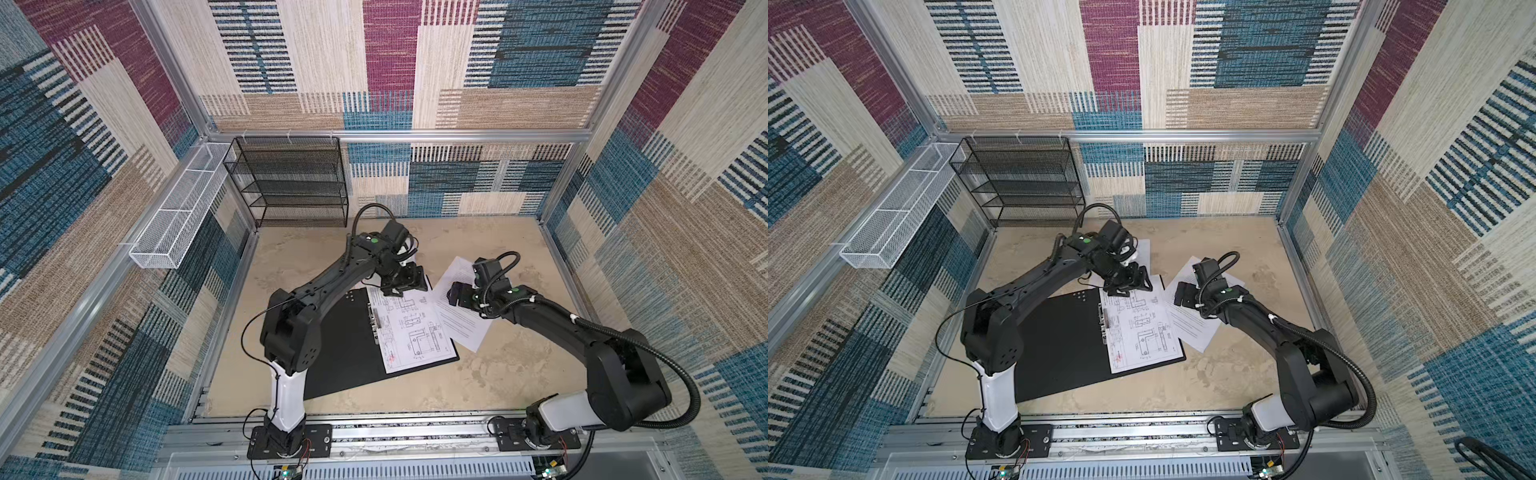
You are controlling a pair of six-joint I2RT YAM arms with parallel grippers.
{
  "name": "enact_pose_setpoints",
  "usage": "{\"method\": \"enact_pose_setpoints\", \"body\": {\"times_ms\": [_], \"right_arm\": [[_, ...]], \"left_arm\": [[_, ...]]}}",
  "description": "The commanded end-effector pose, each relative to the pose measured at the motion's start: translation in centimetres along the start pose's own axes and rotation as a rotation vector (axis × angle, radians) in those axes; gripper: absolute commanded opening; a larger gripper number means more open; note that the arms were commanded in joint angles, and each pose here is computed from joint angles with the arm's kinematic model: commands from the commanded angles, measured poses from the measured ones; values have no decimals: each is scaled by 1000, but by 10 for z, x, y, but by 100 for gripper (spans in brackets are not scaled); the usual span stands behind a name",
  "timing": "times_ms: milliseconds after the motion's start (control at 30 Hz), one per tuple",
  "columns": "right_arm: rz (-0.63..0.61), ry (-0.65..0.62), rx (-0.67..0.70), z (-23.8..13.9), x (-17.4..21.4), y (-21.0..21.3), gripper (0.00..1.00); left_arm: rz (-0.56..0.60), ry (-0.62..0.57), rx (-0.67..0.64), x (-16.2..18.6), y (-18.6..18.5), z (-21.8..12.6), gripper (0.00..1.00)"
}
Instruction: Put the files into the folder
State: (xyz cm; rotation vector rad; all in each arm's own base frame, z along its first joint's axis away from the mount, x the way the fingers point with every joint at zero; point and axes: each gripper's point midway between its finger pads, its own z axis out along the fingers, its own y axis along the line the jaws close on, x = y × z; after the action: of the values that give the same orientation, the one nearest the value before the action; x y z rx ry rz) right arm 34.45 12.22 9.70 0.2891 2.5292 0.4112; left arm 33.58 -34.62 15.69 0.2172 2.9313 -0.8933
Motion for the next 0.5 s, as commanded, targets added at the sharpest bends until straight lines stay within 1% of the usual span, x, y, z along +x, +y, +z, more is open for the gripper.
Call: {"method": "enact_pose_setpoints", "body": {"times_ms": [0, 133, 233, 467], "right_arm": [[49, -46, 10, -11, -11, -18, 97], [117, -68, -10, -19, -18, -37, 100], [145, -75, -15, -22, -22, -45, 100], [175, -98, -10, -28, -33, -58, 100]], "left_arm": [[0, 46, 24, 1, -14, 22, 78], [22, 75, 33, -4, -25, 53, 78], [45, 81, 53, -7, -34, 71, 78], [42, 115, 53, -9, -30, 108, 78]]}}
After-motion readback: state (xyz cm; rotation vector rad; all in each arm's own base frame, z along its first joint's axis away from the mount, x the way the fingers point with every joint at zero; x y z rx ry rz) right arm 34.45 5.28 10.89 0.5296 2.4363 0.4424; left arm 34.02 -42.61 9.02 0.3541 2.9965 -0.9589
